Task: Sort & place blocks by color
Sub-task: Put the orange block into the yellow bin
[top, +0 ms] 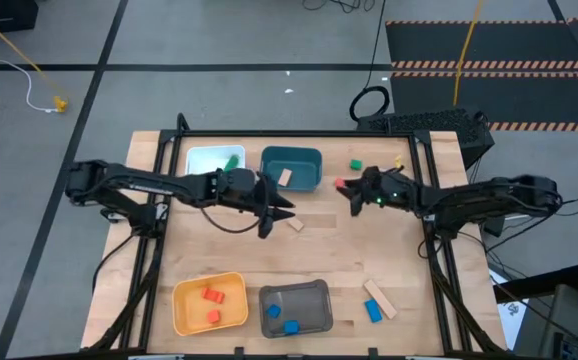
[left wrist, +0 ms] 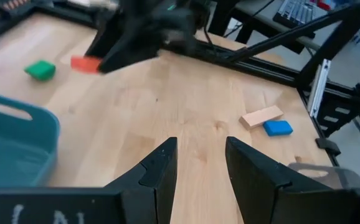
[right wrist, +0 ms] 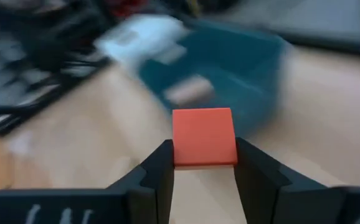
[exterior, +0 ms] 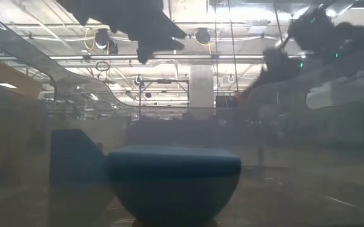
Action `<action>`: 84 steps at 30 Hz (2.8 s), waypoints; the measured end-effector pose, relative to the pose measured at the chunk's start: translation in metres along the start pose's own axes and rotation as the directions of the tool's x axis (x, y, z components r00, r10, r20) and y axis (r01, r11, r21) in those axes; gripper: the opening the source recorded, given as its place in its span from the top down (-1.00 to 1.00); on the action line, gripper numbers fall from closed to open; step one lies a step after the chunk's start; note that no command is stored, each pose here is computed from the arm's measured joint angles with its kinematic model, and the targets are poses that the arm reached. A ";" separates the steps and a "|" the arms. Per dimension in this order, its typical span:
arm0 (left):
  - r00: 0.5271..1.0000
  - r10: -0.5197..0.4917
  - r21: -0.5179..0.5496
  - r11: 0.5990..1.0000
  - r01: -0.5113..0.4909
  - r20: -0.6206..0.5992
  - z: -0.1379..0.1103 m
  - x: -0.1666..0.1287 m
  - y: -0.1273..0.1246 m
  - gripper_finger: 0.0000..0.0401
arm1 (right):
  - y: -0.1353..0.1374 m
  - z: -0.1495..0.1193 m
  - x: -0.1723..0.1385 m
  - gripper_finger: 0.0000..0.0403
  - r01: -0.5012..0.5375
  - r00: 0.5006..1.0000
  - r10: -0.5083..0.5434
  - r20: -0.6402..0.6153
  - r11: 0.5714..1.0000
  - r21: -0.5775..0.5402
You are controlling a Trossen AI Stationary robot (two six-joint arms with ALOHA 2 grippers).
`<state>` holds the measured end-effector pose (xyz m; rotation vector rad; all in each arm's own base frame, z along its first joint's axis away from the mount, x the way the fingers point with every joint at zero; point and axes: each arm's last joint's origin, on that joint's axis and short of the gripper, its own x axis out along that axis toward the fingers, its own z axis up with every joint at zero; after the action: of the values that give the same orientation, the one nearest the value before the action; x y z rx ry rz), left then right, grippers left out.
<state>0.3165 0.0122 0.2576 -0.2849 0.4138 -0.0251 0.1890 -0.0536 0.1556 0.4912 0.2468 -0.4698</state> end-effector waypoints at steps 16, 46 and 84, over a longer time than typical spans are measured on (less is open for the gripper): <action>0.987 0.084 -0.389 0.921 -0.024 0.137 -0.010 0.041 0.012 0.32 | 0.065 -0.005 -0.015 0.41 -0.093 0.977 0.186 0.101 0.808 -0.582; 0.979 -0.044 -0.409 0.904 0.124 0.201 -0.006 0.048 0.011 -0.07 | 0.107 -0.004 0.003 0.41 -0.005 0.980 0.164 0.117 0.598 -0.802; 0.976 0.014 -0.450 0.889 0.088 0.218 -0.005 0.047 0.014 0.28 | 0.132 0.004 0.028 0.41 0.017 0.977 0.176 0.125 0.514 -0.858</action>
<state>0.3570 0.0199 0.2306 -0.7572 0.1913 0.0670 0.2777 0.0364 0.2018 -0.5463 0.2326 -0.2444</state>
